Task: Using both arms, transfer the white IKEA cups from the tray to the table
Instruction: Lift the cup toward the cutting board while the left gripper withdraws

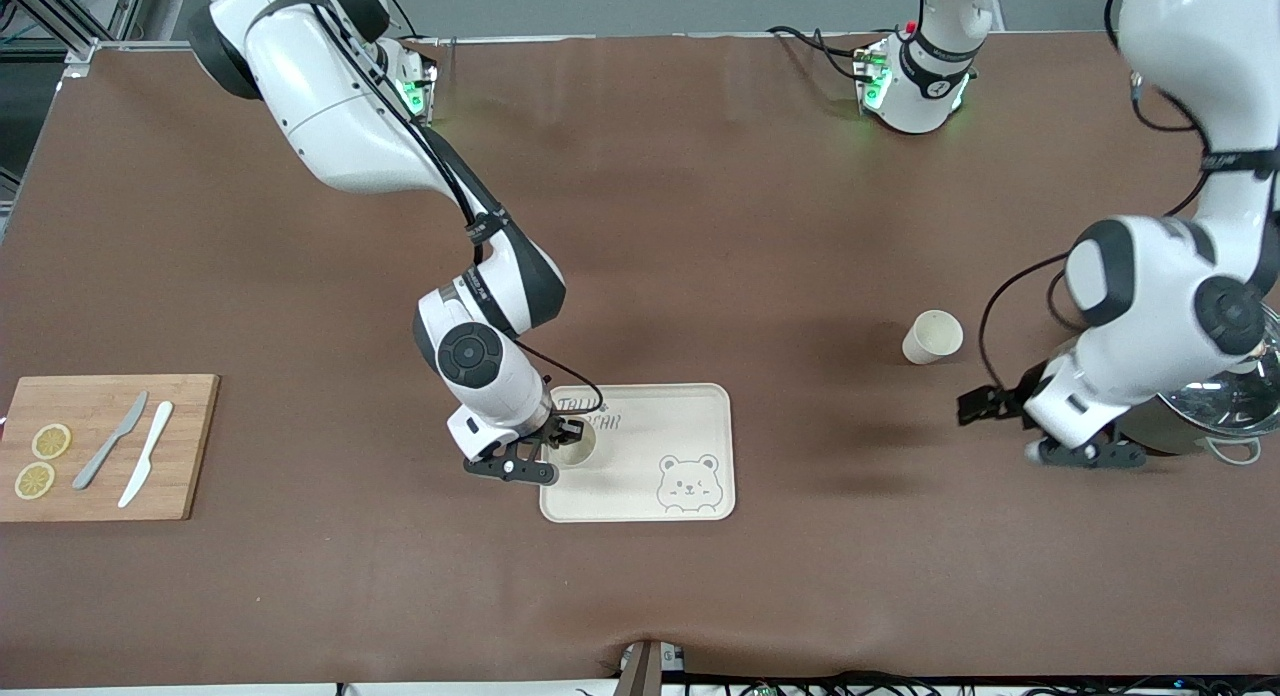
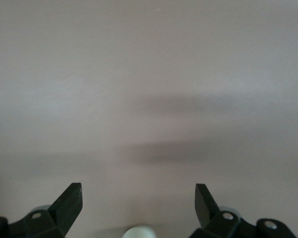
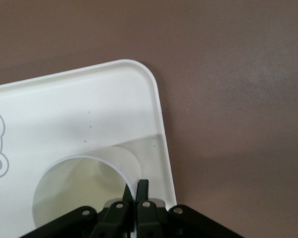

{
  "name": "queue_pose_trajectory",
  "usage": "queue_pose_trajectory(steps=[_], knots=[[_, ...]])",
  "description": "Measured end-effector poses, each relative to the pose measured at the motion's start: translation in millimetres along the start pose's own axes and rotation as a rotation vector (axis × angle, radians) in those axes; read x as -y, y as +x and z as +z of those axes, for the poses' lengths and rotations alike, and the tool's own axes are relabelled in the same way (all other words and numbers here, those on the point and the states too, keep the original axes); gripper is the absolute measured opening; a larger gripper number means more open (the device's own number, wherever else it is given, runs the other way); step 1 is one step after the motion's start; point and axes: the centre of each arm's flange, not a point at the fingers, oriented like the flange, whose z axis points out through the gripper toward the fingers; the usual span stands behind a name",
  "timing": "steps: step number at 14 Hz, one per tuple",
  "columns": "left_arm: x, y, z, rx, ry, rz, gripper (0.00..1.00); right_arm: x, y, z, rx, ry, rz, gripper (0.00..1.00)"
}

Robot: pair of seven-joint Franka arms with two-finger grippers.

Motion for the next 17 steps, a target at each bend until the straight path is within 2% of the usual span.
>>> queue_pose_trajectory(steps=[3,5,8,11,14,17], knots=[[-77.0,13.0,-1.0,-0.033,0.003,0.012,1.00,0.4,5.5,-8.2,-0.012,0.008,0.011,0.03],[-91.6,17.5,-45.6,-0.036,0.006,0.022,1.00,-7.6,13.3,-20.5,0.009,-0.013,0.030,0.03],[-62.3,7.9,-155.9,0.006,0.054,-0.002,1.00,-31.0,37.3,-59.7,0.059,-0.059,0.066,0.03],[-23.1,-16.2,-242.8,-0.027,0.066,0.013,1.00,-70.0,64.9,-112.0,0.100,-0.060,0.035,0.03],[11.7,-42.7,-287.3,-0.001,0.079,0.039,1.00,-139.5,93.9,-147.7,0.147,-0.024,-0.031,0.03],[23.8,-51.1,-297.7,0.012,0.081,0.057,1.00,-210.7,116.1,-163.6,0.174,-0.009,-0.109,0.03]])
